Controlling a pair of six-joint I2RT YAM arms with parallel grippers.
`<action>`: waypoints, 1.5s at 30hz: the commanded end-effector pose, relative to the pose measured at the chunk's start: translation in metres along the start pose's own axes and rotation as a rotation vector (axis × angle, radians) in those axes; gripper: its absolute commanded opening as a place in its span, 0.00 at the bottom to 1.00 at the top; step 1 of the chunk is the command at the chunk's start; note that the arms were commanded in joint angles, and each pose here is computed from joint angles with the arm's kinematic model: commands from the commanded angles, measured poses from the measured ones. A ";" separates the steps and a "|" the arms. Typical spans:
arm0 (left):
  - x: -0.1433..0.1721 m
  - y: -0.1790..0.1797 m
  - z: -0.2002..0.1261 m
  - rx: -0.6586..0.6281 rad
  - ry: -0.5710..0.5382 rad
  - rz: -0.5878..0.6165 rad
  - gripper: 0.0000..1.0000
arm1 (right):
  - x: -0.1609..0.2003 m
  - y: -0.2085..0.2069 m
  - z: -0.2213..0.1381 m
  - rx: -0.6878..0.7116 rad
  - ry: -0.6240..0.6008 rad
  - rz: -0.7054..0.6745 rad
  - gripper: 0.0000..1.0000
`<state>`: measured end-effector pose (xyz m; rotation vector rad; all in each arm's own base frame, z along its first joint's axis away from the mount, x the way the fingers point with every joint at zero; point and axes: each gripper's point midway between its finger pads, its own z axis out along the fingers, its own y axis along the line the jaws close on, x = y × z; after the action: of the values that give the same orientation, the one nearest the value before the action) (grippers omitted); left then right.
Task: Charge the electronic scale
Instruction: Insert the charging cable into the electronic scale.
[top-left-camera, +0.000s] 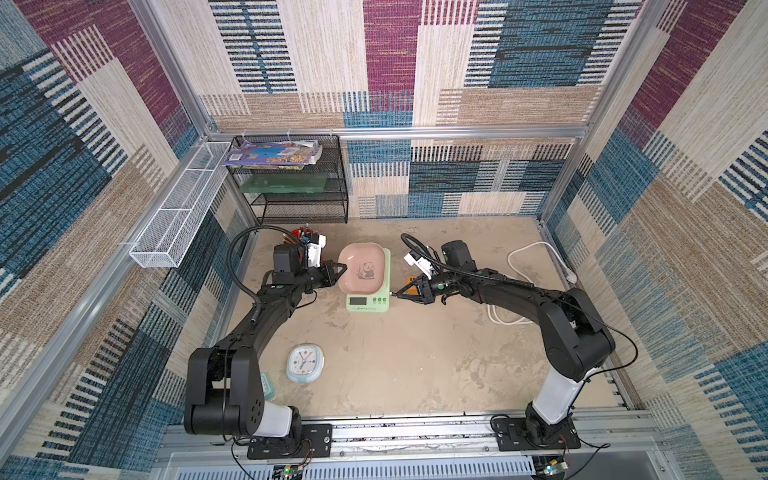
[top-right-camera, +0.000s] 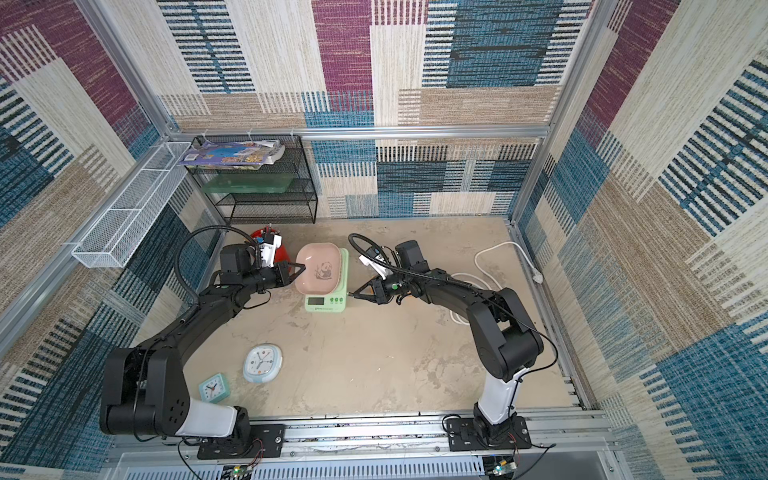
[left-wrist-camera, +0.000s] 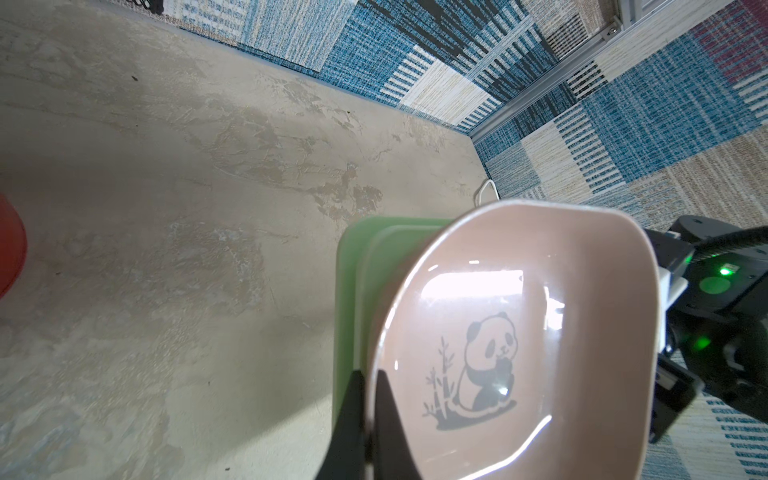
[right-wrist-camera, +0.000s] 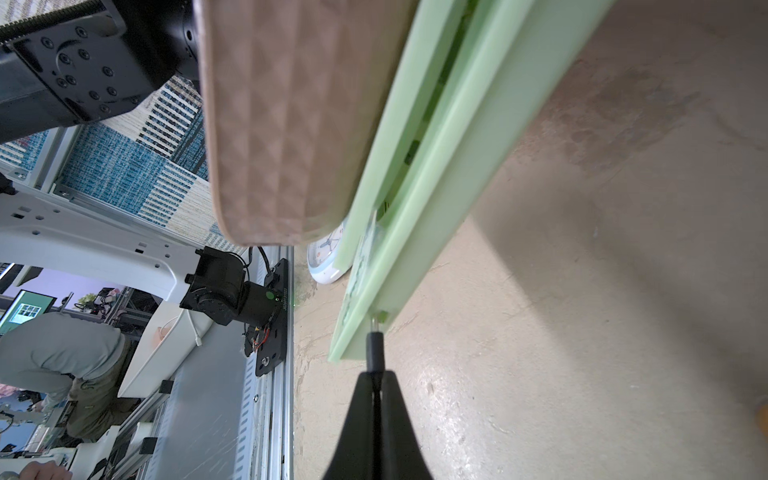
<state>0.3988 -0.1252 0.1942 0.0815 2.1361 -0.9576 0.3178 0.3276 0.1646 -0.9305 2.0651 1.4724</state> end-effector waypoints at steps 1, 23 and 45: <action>-0.015 -0.019 -0.004 0.073 -0.042 0.023 0.00 | -0.005 -0.004 0.001 0.015 -0.014 -0.021 0.00; -0.016 -0.026 -0.005 0.087 -0.060 0.114 0.00 | 0.006 -0.007 0.008 0.001 0.057 -0.012 0.00; -0.004 -0.033 0.000 0.045 -0.025 0.200 0.00 | 0.008 -0.012 0.009 0.041 0.069 -0.020 0.00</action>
<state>0.3950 -0.1372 0.2046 0.2358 2.0893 -0.8213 0.3169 0.3285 0.1447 -0.9704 2.1580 1.4316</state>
